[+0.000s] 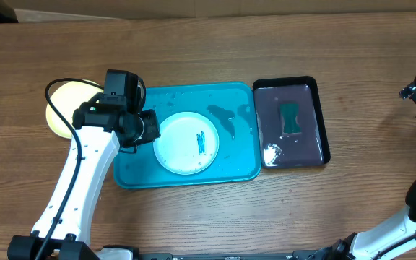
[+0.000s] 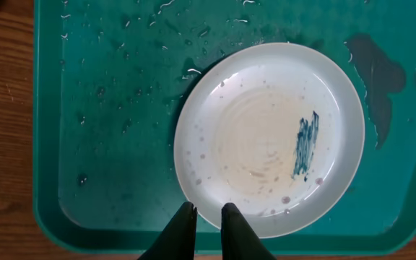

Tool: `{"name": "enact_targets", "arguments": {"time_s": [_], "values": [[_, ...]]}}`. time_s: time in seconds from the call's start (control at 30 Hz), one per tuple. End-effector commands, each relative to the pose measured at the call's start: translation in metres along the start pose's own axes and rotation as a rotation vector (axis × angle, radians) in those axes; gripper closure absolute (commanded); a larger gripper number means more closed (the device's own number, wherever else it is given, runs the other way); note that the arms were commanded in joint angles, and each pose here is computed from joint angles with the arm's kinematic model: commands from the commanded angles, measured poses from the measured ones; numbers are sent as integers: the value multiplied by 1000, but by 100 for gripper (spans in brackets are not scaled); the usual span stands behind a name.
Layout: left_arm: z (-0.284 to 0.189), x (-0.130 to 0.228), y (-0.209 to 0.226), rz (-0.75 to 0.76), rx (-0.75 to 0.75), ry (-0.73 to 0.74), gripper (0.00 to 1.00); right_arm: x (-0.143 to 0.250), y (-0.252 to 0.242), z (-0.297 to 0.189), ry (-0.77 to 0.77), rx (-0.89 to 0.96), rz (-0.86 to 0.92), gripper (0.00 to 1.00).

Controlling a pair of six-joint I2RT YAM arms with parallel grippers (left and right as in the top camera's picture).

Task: Clean dirty plates on tray and stack at the side
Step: 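Hold the white plate's left rim steady with the left gripper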

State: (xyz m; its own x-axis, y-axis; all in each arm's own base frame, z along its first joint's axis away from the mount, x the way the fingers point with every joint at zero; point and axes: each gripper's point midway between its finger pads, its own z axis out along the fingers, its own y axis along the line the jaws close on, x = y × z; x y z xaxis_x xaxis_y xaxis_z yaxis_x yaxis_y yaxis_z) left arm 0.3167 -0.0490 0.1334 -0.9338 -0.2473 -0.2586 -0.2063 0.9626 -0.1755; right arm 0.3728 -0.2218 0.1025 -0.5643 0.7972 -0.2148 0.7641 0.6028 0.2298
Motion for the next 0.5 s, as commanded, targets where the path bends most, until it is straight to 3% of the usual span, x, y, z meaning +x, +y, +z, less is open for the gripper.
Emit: {"name": "enact_targets", "arguments": {"time_s": [0.0,0.47], "values": [[18,5,8,27,-51,36,85,-9,6,-13,-41,-20,-2,0],[78,16,17,78,-94,173,80,-9,6,-13,-41,-20,-2,0]]}}
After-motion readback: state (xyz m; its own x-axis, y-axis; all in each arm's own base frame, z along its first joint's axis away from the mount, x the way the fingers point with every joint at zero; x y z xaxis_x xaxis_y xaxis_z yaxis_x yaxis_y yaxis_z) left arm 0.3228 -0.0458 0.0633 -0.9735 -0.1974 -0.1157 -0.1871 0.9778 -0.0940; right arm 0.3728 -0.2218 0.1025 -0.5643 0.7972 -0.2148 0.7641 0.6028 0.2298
